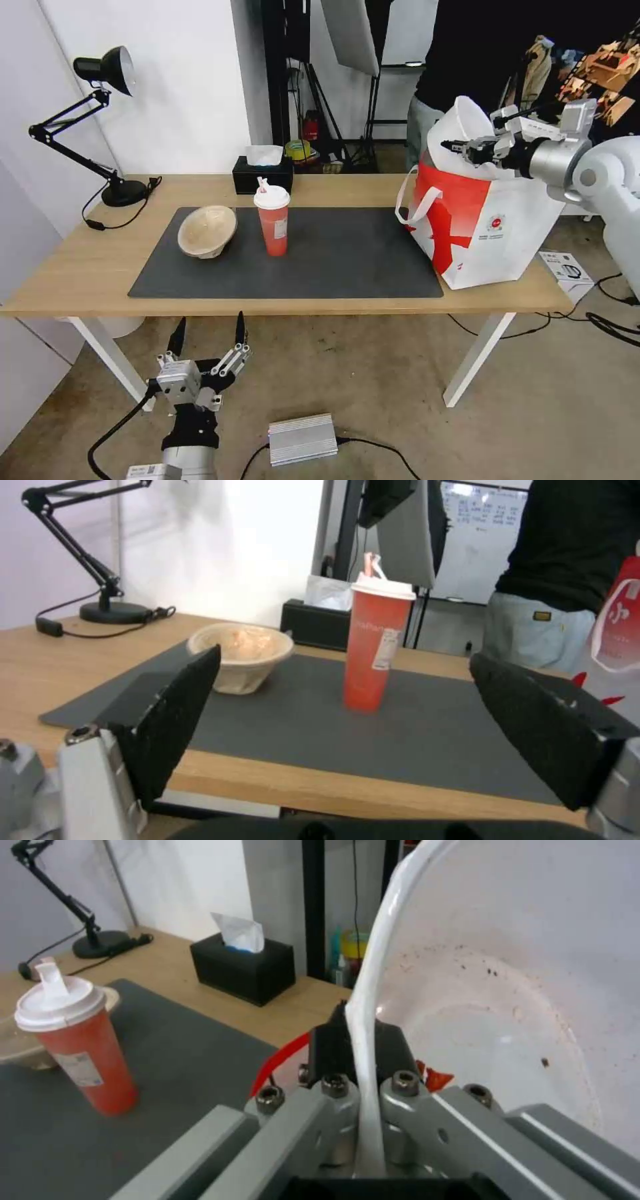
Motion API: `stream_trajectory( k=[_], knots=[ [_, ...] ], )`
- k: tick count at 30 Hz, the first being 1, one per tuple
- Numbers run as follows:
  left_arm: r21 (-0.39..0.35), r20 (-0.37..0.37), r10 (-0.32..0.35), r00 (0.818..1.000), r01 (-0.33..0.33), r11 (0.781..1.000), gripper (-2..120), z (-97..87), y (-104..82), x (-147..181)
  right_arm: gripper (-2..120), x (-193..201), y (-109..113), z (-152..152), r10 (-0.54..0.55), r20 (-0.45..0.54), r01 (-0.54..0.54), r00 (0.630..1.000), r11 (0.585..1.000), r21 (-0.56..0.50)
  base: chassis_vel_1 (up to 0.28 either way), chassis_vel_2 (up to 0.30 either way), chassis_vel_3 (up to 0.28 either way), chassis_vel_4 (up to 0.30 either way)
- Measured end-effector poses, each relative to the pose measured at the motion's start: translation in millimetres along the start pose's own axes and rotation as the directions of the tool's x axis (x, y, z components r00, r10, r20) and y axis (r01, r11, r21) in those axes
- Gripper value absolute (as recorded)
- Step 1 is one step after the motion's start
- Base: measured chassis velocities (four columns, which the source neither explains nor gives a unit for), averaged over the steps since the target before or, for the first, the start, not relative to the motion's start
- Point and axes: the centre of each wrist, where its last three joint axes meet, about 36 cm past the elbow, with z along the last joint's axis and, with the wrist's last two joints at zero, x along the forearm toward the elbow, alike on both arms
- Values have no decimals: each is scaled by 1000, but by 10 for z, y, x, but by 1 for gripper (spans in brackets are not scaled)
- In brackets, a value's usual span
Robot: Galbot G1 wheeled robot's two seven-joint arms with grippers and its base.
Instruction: Pick up the trash from the table and place it into the takeout bag.
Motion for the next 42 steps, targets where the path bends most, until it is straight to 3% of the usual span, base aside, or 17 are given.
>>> stream_trajectory(
  k=[15, 26, 38, 40, 42],
  knots=[
    [-1, -1, 1, 1000, -1, 1000, 100, 1, -3, 6, 1, -64, 57, 93, -10, 10, 11, 1000, 999, -33, 0, 0, 0, 0],
    [-6, 1, -15, 1000, 15, 1000, 100, -1, 10, 4, 42, -108, 133, 19, -12, 6, 12, 1000, 1000, 0, 0, 0, 0, 0],
    [-8, 7, -19, 1000, 19, 1000, 100, -6, 12, -14, 81, -89, 152, -41, 102, -54, -97, 993, 990, 102, 0, 0, 0, 0],
    [-8, 7, -19, 1000, 19, 1000, 100, -6, 13, -14, 92, -81, 147, -42, 117, -60, -110, 991, 987, 115, 0, 0, 0, 0],
    [-8, 7, -19, 1000, 19, 1000, 100, -6, 13, -14, 96, -76, 150, -45, 123, -62, -115, 990, 986, 123, 0, 0, 0, 0]
  ],
)
